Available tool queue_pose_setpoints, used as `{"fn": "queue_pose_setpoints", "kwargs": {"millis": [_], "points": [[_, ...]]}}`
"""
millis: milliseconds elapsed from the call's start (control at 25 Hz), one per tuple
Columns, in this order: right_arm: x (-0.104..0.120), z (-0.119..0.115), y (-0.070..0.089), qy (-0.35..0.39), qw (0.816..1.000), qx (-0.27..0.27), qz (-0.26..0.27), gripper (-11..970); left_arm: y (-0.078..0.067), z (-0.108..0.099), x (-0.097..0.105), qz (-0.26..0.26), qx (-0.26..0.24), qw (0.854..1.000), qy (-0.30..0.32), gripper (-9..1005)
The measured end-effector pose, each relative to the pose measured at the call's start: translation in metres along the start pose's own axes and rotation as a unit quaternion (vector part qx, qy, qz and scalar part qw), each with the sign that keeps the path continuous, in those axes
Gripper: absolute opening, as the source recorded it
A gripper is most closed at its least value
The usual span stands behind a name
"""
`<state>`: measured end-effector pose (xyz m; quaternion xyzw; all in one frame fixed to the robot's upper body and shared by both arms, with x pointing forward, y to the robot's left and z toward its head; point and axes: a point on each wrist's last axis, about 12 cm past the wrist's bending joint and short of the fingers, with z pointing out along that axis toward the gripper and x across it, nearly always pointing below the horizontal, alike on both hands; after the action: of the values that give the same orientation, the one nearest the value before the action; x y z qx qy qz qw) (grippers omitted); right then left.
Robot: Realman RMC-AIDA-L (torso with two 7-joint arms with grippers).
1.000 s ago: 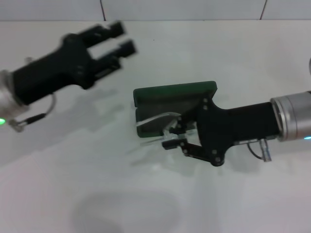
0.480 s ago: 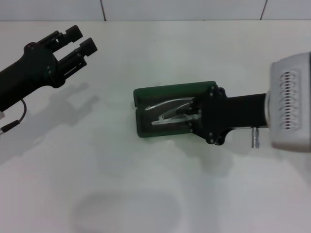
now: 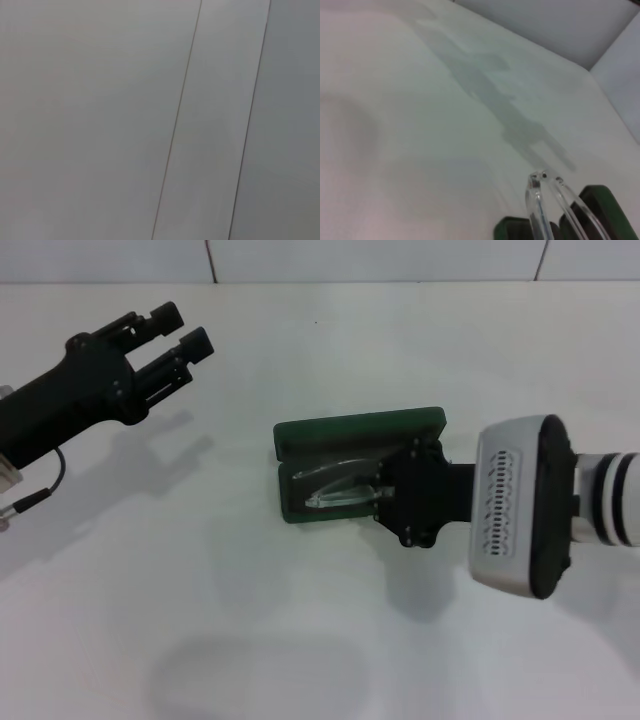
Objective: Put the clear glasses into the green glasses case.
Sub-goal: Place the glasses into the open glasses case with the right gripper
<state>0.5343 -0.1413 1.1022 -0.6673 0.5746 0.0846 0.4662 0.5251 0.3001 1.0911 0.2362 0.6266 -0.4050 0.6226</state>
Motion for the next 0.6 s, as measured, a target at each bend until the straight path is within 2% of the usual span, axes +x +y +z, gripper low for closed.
{"fn": "queue_pose_setpoints", "kwargs": {"millis": [600], "points": [[0.005, 0.017, 0.014, 0.03, 0.998, 0.045, -0.022, 188, -0.002, 0.004, 0.003, -0.004, 0.004, 1.0, 0.004, 556]]}}
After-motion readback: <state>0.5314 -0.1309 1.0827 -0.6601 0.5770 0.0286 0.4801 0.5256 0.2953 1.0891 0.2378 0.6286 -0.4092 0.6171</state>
